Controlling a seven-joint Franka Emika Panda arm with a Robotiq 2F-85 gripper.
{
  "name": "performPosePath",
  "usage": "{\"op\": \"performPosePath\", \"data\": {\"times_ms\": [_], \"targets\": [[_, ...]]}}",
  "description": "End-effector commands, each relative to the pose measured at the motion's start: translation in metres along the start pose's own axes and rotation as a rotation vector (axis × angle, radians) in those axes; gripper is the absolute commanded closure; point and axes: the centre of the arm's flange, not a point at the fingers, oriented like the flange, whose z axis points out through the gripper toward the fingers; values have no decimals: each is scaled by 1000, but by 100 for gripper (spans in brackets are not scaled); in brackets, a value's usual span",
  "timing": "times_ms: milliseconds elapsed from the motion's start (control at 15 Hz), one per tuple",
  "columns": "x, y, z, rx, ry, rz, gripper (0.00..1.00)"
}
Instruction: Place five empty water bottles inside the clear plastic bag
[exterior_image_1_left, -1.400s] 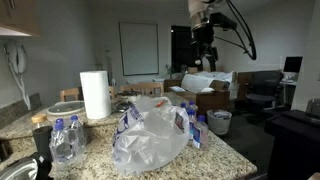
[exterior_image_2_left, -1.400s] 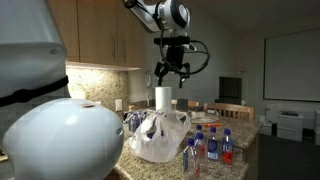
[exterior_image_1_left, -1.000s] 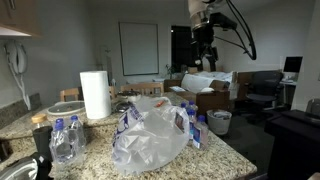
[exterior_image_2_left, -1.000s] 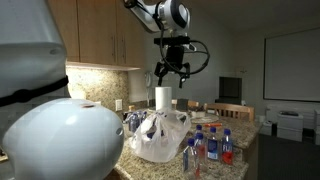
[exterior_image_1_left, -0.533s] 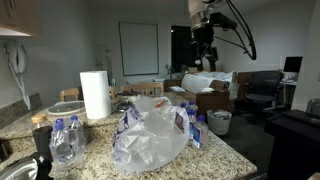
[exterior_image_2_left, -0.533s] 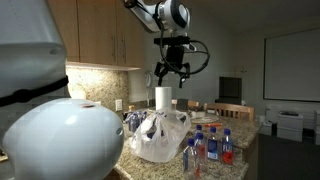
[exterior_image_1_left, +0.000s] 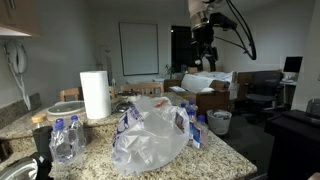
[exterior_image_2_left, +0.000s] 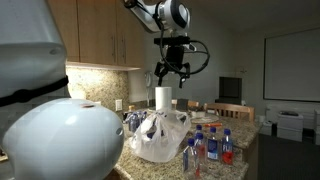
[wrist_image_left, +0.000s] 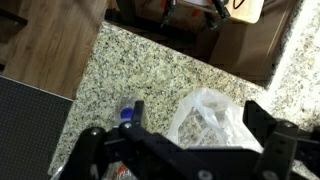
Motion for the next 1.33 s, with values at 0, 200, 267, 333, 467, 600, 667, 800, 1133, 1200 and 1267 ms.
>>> {"op": "performPosePath", "data": {"times_ms": [0, 200, 267, 333, 467, 600, 667, 800, 1133, 1200, 1267], "targets": [[8, 4, 14, 37, 13, -6, 0], [24, 17, 31, 44, 55, 40, 0], [34, 24, 37, 32, 90, 59, 0], [49, 35, 43, 21, 115, 85, 0], [71, 54, 53, 14, 179, 132, 0], [86, 69, 66, 19, 214, 173, 0], [91, 77, 71, 15, 235, 187, 0], [98, 91, 70, 5, 246, 210, 0], [92, 89, 69, 29, 253, 167, 0], [91, 87, 74, 52, 271, 157, 0], [94, 87, 82, 84, 291, 160, 0]]}}
